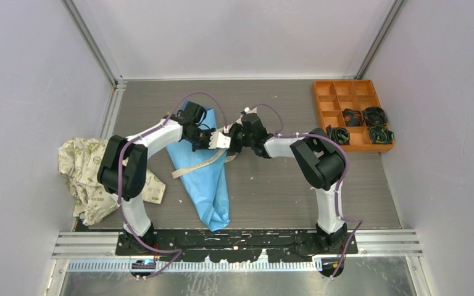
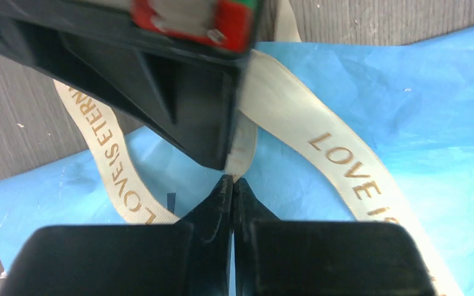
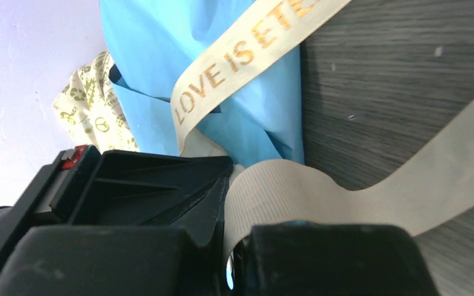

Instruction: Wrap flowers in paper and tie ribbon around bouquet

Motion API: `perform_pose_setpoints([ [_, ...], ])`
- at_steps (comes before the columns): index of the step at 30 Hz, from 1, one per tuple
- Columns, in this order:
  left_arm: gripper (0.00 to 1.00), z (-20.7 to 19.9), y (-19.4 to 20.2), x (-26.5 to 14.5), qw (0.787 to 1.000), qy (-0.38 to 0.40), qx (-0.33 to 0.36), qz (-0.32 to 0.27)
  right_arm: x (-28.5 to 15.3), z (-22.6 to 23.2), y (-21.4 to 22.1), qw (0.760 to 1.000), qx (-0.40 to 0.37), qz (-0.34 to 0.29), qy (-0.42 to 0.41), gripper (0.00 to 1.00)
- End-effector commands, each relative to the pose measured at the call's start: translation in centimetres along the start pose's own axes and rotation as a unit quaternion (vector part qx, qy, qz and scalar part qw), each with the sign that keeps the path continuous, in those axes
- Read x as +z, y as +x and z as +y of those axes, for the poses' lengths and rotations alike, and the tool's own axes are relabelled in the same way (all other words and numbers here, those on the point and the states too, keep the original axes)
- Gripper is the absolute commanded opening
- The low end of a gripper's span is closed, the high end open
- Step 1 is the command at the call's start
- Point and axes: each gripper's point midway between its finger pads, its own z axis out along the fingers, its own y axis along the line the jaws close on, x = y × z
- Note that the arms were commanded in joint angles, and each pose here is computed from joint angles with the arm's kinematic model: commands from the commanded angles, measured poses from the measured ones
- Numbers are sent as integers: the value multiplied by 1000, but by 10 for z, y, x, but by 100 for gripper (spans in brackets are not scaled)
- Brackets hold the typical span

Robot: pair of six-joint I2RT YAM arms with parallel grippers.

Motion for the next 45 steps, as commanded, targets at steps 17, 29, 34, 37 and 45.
perform_pose_setpoints([
  [17,0,-44,-40,-52,994,25,-90,-49,8,55,-53,997,-55,-40,-36,3],
  [29,0,-34,-16,-43,984,-23,-178,-8,1,4,-30,985,-131,-6,112,46],
  [34,0,-28,1,-34,973,-51,-224,5,-41,-23,-56,933,-235,13,274,59],
  [37,0,-26,5,-30,969,-61,-241,0,-65,-24,-61,918,-255,53,300,63],
  [45,0,-36,9,-16,960,-60,-273,-18,-102,21,-67,930,-335,63,136,62],
])
